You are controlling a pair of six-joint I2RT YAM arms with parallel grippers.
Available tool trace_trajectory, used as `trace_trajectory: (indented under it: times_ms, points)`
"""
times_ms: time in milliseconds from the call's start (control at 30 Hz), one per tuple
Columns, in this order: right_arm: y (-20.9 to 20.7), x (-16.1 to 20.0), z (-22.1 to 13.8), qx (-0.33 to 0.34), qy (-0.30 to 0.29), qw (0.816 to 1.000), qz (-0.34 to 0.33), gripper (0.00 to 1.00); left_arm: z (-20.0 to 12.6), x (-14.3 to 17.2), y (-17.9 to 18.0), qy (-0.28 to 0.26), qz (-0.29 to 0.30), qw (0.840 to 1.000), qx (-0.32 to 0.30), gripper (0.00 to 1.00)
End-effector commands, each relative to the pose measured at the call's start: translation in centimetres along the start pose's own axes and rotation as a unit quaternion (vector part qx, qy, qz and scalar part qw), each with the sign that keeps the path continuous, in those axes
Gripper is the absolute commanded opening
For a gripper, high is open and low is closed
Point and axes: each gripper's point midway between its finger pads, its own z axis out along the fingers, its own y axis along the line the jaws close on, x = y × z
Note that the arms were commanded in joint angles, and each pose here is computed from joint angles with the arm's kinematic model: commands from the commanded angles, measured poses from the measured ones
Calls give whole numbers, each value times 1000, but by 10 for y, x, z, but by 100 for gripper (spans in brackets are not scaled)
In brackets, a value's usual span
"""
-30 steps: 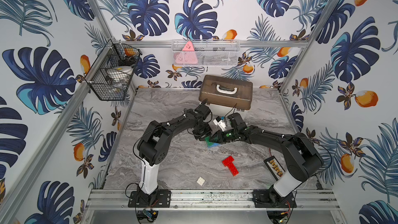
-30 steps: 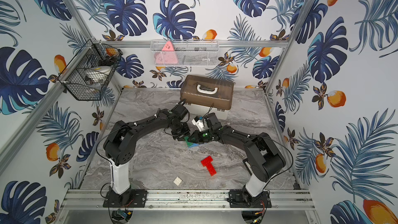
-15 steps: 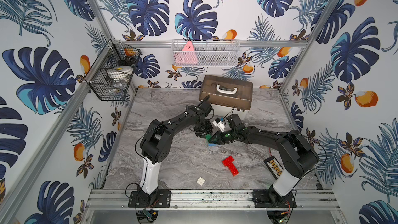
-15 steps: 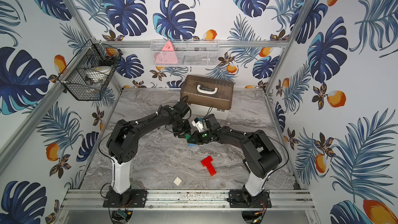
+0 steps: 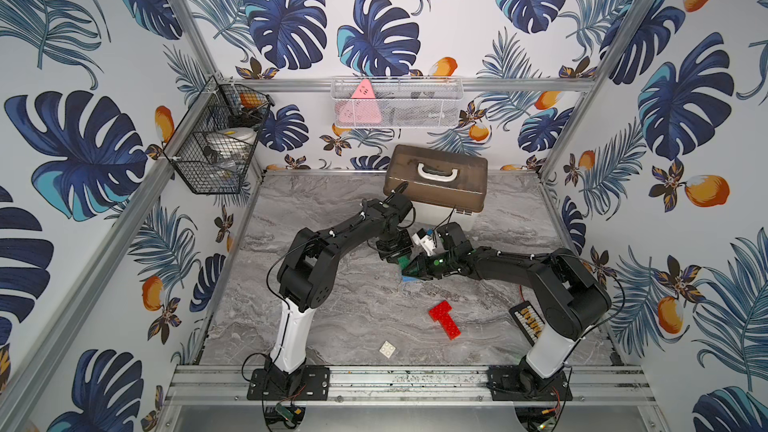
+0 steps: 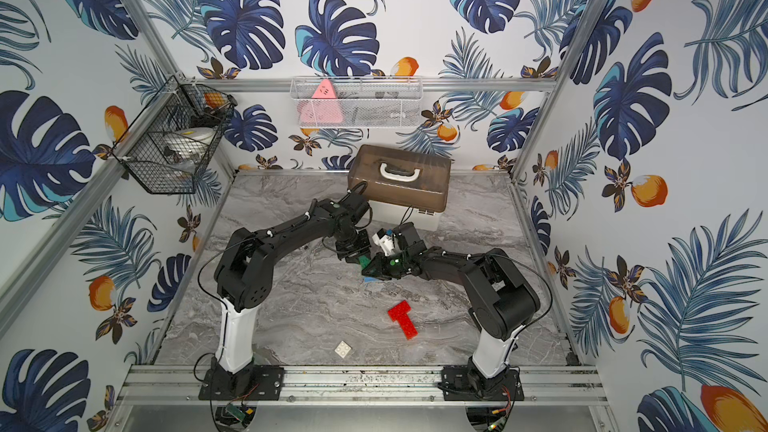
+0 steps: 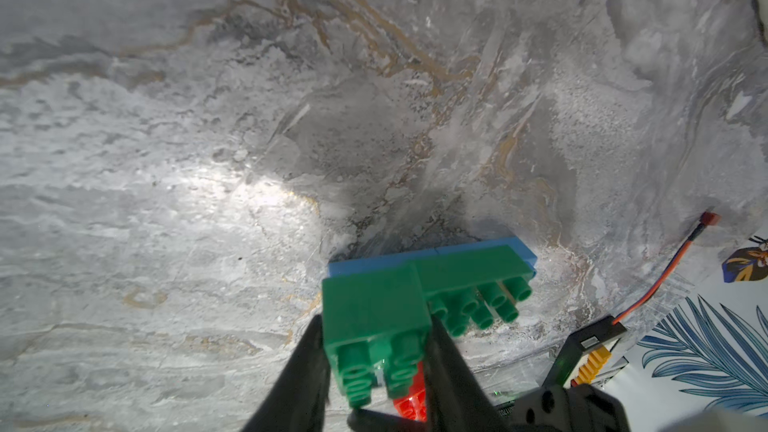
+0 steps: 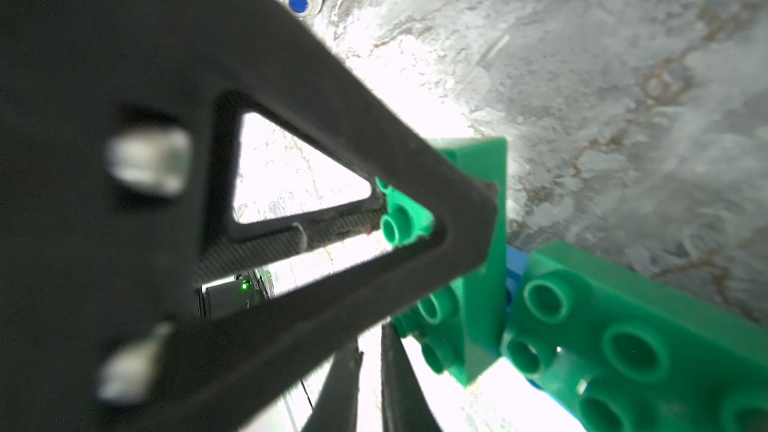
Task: Assemble a small pinwheel with lego
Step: Assemble the lego brick with the lego brick.
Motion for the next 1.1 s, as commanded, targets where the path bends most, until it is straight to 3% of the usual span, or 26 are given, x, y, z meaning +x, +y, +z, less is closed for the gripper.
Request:
trace_trajectory:
  times_ms: [0,400,767,1067]
  points:
    - [2,-10,-4,-7,-26,1000,6,14,0,0,5,2,15,1000,-18,0]
    - [4,-14,-9,-13,-45,999,3,12,-3,-11,-1,-21,32,999,-22,0]
    - [-6,-18,-4,-24,-57,997,43,12,17,-2,-1,2,31,999,-19,0]
    - [-27,-13,-6,35,-52,996,57,11,14,-3,-6,-2,24,1000,-11,0]
